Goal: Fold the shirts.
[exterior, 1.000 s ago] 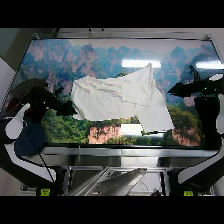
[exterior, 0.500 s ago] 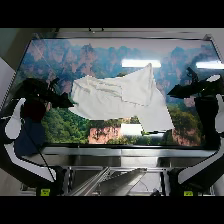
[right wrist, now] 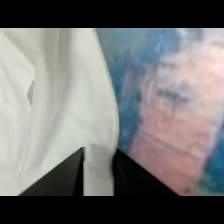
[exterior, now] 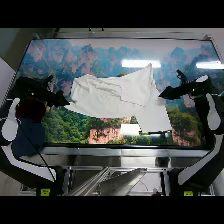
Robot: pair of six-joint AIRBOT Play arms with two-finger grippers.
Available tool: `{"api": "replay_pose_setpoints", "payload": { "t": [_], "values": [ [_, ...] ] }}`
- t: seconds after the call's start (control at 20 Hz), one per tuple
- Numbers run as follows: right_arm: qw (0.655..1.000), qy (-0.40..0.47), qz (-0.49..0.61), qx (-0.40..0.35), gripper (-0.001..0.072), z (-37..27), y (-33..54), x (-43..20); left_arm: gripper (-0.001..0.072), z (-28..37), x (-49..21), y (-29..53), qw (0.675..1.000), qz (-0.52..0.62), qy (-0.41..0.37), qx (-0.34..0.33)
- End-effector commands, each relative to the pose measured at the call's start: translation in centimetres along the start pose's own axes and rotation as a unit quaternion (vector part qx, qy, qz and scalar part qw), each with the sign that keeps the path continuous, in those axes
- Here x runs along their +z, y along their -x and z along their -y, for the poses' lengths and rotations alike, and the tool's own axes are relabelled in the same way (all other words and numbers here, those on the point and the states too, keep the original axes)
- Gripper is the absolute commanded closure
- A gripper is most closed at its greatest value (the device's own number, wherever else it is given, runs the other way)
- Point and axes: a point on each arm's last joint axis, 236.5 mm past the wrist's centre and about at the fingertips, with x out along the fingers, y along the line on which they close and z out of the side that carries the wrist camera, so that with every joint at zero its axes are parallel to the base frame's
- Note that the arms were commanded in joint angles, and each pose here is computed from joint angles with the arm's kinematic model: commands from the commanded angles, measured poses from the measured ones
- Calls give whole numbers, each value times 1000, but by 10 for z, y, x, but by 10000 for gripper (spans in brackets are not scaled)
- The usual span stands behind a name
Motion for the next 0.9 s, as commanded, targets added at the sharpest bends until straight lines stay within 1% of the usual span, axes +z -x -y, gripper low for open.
{"api": "replay_pose_setpoints", "payload": {
  "t": [0.0, 0.05, 0.15, 0.2, 0.25, 0.35, 0.45, 0.5, 0.55, 0.6, 0.7, 0.8, 0.85],
  "values": [
    [998, 29, -47, 23, 645, -20, -11, -18, 688, 1, 2, 3, 1000, 7, 6, -7],
    [998, 31, -51, 34, 690, -27, -10, -20, 688, 8, 4, 5, 1000, 12, 8, -17],
    [995, 47, -33, 83, 692, -61, 4, -13, 688, 34, 14, 20, 998, 45, -4, -48],
    [992, 64, -13, 107, 692, -85, 20, -6, 689, 48, 19, 36, 996, 67, -29, -49],
    [990, 87, 17, 114, 693, -109, 43, 3, 689, 62, 21, 55, 994, 88, -54, -43],
    [981, 152, 83, 85, 692, -154, 102, 18, 689, 96, 22, 112, 980, 152, -122, -25],
    [956, 232, 173, 45, 692, -213, 178, 24, 689, 150, 14, 177, 950, 236, -203, -24],
    [934, 268, 234, 21, 692, -246, 220, 23, 689, 190, 0, 216, 923, 287, -254, -36],
    [903, 303, 306, -8, 692, -282, 267, 17, 689, 226, -17, 254, 891, 337, -301, -39],
    [867, 328, 372, -40, 692, -313, 312, 6, 689, 256, -35, 296, 852, 400, -336, -19],
    [780, 367, 494, -113, 692, -370, 398, -35, 689, 303, -76, 370, 772, 510, -378, 35],
    [695, 386, 576, -189, 692, -406, 460, -85, 689, 337, -127, 421, 698, 587, -401, 89],
    [659, 391, 604, -218, 692, -420, 481, -107, 689, 349, -150, 439, 666, 615, -405, 118]
  ]
}}
